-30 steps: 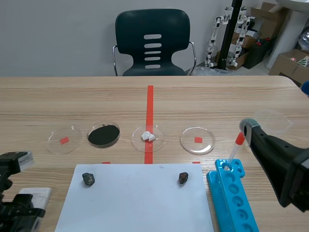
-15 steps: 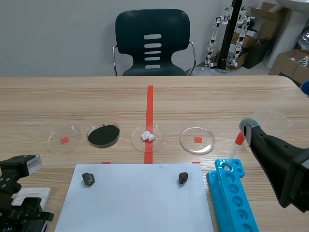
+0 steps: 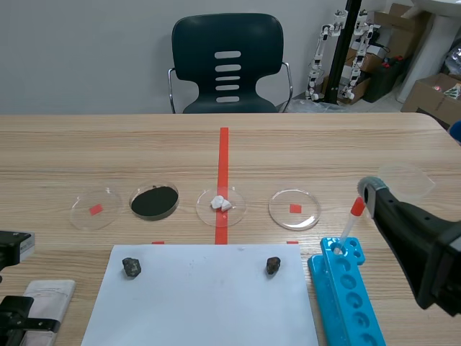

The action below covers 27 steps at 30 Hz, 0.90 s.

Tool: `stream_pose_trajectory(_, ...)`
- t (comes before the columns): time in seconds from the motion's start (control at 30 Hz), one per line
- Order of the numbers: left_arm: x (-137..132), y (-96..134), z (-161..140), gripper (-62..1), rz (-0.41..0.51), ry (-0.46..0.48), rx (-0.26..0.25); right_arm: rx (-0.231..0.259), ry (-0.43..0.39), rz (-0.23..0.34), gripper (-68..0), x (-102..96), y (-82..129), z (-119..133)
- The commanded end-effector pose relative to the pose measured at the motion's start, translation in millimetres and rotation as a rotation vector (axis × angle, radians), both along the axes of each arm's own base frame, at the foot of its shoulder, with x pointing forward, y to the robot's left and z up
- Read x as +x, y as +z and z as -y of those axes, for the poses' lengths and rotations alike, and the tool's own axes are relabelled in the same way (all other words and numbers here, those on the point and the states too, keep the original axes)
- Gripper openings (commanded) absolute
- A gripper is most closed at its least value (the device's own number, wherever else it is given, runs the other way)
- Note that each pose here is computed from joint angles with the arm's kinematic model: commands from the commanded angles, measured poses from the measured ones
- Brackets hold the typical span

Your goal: Rub the mineral on the streak plate below the first streak

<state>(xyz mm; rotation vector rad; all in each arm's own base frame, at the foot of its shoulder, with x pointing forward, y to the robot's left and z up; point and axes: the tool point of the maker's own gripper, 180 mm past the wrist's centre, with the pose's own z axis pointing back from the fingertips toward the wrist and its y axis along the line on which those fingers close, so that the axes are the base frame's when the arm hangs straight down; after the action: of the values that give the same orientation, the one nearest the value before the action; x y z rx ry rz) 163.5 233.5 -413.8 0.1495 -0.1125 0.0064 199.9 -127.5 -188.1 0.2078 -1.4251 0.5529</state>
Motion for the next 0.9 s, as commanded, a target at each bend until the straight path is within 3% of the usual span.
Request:
stream_pose_trajectory(0.0,-3,1,-17,-49.6,-0.015,0.009,0.057,0.013,0.006,0.04,0.4,3.0,12,-3)
stream_pose_trajectory(0.27,-3,0,-16,-49.6,-0.016,0.016,0.05,0.013,0.006,0.04,0.4,3.0,12,-3)
stream_pose_trajectory(0.47,-2,-3,5,-49.6,-0.008,0.001,-0.064,0.013,0.006,0.04,0.4,3.0,12,-3)
stream_pose_trajectory(0.87,3,-2,37,-49.6,0.016,-0.038,-0.242,0.013,0.006,0.04,0.4,3.0,12,-3)
